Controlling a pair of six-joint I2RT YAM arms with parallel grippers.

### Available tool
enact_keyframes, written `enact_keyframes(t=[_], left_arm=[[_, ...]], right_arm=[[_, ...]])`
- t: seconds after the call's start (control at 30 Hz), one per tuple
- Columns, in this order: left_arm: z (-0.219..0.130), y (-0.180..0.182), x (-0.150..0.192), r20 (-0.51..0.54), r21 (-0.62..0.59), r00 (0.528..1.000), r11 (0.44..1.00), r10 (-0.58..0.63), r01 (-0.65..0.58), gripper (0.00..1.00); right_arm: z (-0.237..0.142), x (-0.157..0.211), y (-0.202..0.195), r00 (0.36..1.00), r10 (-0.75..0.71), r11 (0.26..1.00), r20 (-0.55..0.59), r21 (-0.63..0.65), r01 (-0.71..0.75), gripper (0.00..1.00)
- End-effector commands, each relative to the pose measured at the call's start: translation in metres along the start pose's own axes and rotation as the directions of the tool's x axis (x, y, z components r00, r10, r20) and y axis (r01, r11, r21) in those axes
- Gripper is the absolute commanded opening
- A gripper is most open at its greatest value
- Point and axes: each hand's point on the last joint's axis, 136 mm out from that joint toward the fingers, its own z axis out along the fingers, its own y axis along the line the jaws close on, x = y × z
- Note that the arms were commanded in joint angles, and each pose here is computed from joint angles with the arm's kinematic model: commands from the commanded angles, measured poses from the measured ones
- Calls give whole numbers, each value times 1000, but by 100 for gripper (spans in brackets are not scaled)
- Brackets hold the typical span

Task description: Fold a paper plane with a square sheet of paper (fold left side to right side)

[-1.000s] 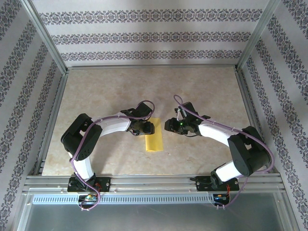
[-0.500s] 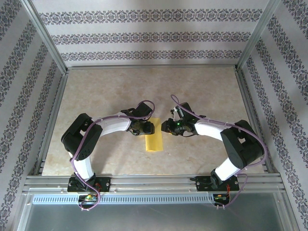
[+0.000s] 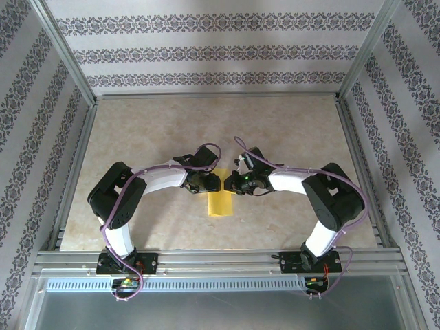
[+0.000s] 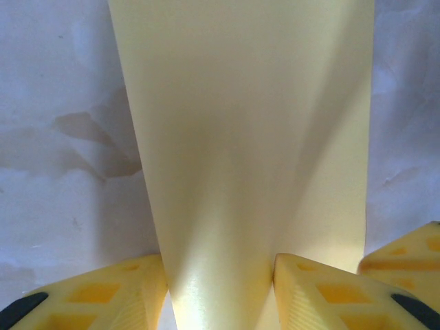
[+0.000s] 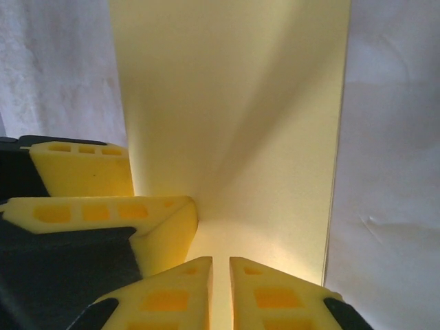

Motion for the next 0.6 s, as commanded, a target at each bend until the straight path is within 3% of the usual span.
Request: enact_keyframes(t=[0.0,0.23,0.57], left_arm=[[19,23,27,-89,-101,996,995,-10,1,47],[17,21,25,-76,-89,997,996,-16,9,47],[-17,7,4,49,-2,999,1000,-13,13,54]], right_arm=[[6,-1,4,1000,-11,1000,-12,0,11,13],[11,7,-18,999,12,996,-40,86,-8,9],[13,16,-44,997,25,978,-72,208,-10,0]])
